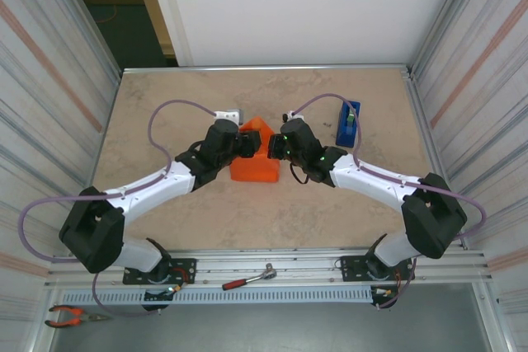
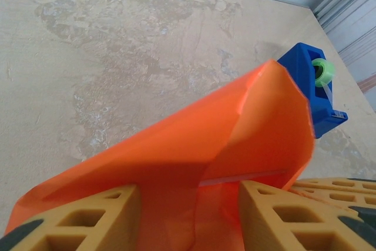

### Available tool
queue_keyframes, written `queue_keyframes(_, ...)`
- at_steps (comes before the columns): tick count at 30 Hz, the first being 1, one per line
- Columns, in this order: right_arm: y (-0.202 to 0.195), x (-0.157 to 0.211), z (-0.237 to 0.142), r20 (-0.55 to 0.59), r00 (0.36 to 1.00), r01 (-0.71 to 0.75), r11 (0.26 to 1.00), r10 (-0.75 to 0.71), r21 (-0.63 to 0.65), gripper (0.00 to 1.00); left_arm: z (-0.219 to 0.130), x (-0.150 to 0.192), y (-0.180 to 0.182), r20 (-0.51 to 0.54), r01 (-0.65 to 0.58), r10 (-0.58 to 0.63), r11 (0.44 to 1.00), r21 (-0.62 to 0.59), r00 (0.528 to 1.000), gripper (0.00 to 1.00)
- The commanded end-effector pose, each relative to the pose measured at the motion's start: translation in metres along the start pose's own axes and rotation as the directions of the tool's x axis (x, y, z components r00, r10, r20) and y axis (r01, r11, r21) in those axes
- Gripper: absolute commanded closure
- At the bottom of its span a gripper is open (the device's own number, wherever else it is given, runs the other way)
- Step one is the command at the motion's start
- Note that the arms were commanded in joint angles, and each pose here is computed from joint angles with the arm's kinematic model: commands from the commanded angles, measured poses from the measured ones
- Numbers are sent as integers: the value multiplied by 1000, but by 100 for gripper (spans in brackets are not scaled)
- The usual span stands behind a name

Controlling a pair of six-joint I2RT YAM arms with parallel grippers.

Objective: Wrap the gift box in paper
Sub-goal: Fold the seventh fold of the wrapping paper on the gift box, then fold the wrapping paper for the gift box.

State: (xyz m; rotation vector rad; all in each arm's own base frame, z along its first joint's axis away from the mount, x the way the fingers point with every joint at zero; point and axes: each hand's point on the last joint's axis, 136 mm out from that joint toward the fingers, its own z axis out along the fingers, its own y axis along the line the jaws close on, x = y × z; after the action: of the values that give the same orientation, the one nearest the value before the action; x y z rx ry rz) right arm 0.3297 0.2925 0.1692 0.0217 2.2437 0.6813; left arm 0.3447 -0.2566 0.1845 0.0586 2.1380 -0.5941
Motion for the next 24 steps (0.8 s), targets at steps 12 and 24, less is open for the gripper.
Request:
queue_keyframes(12,-20,68,0,-236,971,36,997,-19,66,100,8,45,25,-121,-263,240,935,-240,963,55)
queue_keyframes(24,-8,22,-15,-177,983,-56,998,50,-28,100,9,67,31,-164,-360,324,886,-292,932,54)
